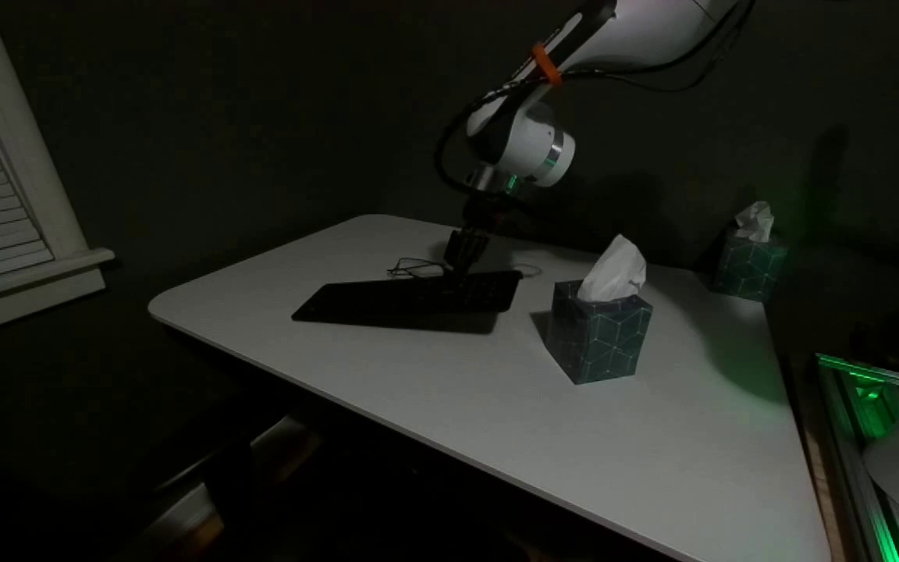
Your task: Move the keyboard to the right
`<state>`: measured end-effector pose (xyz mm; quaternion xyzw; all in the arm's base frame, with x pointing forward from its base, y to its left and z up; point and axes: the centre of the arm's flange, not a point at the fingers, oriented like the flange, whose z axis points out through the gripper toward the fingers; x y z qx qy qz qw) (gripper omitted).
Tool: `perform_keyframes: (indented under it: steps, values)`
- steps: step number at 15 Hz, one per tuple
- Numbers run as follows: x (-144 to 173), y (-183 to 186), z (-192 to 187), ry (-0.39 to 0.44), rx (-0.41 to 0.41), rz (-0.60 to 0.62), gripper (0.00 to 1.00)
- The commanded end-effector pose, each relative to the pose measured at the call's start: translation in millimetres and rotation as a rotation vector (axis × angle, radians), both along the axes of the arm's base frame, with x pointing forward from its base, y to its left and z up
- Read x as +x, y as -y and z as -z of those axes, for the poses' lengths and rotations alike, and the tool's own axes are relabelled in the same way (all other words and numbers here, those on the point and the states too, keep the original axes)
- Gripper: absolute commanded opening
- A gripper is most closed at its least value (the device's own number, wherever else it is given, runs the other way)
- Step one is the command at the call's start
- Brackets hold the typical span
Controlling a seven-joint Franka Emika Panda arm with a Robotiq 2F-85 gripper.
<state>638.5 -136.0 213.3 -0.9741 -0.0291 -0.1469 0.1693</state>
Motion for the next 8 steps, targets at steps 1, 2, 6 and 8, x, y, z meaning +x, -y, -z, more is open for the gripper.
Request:
perform_keyframes:
  steps: [1, 2, 6, 8]
  values:
    - [4.8, 40.9, 2.0, 0.02, -0.011, 0.115, 0.31]
    - [3.5, 51.5, 4.5, 0.019, -0.022, 0.135, 0.31]
    - [-4.1, 87.0, 19.0, 0.015, -0.067, 0.211, 0.31]
    - [-7.4, 104.5, 25.3, 0.019, -0.091, 0.265, 0.31]
